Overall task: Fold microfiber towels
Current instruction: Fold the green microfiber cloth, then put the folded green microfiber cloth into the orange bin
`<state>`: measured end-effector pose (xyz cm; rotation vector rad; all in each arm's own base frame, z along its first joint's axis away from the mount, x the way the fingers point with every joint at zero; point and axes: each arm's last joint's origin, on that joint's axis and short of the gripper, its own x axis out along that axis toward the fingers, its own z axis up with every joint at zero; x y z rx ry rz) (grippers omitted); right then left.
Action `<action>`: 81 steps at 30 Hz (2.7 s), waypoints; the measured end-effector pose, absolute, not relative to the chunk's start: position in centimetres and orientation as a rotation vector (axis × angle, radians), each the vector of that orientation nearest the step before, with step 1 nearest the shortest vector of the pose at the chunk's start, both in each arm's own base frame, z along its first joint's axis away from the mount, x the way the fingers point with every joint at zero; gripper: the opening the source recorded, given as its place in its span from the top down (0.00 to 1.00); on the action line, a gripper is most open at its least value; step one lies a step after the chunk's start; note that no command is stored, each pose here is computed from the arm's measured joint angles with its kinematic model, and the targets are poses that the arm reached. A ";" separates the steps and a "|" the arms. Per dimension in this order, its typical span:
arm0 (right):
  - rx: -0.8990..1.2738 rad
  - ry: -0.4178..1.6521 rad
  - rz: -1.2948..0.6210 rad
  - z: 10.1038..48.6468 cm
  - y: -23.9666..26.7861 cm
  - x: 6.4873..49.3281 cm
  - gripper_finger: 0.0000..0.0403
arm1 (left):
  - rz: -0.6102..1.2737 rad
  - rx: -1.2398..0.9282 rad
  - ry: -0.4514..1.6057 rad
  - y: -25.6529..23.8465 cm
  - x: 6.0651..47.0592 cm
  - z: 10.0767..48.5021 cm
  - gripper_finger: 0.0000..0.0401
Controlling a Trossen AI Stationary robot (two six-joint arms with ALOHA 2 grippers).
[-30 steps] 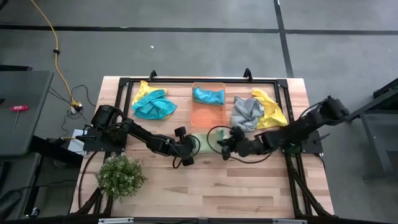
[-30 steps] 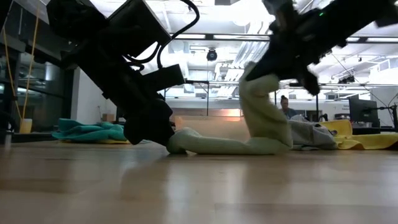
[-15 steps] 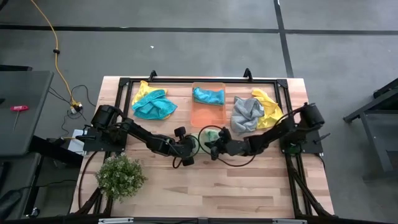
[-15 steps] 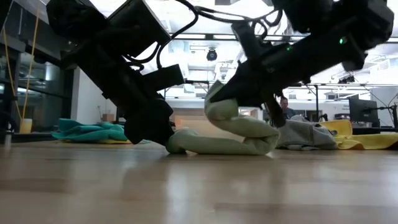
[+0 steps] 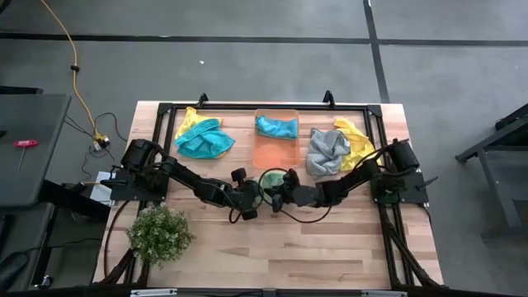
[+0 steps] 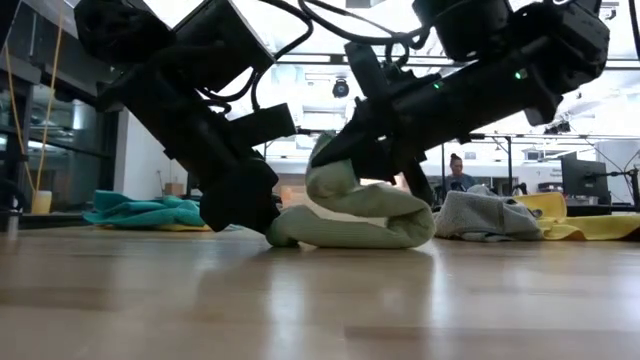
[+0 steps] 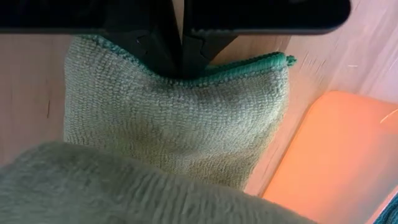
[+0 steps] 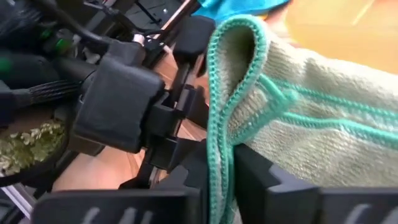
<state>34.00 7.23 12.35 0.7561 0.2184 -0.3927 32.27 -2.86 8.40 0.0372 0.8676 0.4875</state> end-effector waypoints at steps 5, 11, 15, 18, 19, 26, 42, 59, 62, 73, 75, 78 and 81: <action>0.687 0.257 -0.409 12.2 6.7 34.2 0.69 | 0.480 0.065 0.898 -2.9 31.9 8.7 1.00; 0.676 0.255 -0.433 12.4 5.8 34.2 0.47 | 0.506 0.098 0.951 -3.3 30.4 10.6 1.00; 0.591 0.219 -0.404 14.2 5.6 34.1 0.37 | 0.563 0.121 0.920 -3.7 29.6 12.5 1.00; 0.480 0.224 -0.384 15.9 5.5 33.7 0.34 | 0.592 0.167 0.926 -4.0 28.5 13.0 1.00; 0.433 0.233 -0.375 16.5 5.6 33.4 0.34 | 0.595 0.167 0.905 -4.2 28.5 13.3 1.00; 0.215 0.401 -0.353 17.4 6.4 31.6 0.35 | 0.581 0.212 0.793 -5.2 27.5 16.4 1.00; 0.125 0.565 -0.383 11.7 7.5 32.1 0.97 | 0.477 0.183 0.745 -1.7 31.6 13.1 1.00; -0.002 0.660 -0.292 12.6 9.0 30.7 0.95 | 0.458 0.175 0.852 -1.5 31.4 11.0 1.00; -0.004 0.674 -0.295 14.1 8.8 30.0 0.95 | 0.472 0.189 0.872 -1.4 30.9 11.9 1.00; 0.289 0.765 -0.454 18.1 6.6 26.3 0.81 | 0.492 0.222 0.728 -3.9 28.0 18.2 1.00; 0.377 0.774 -0.470 18.1 6.1 26.3 0.71 | 0.471 0.218 0.670 -4.7 27.3 19.5 1.00; 0.527 0.789 -0.501 17.4 5.6 26.8 0.55 | 0.443 0.211 0.602 -5.7 26.3 21.0 1.00; 0.667 0.803 -0.567 16.2 4.7 27.4 0.39 | 0.413 0.198 0.555 -6.5 25.6 22.1 1.00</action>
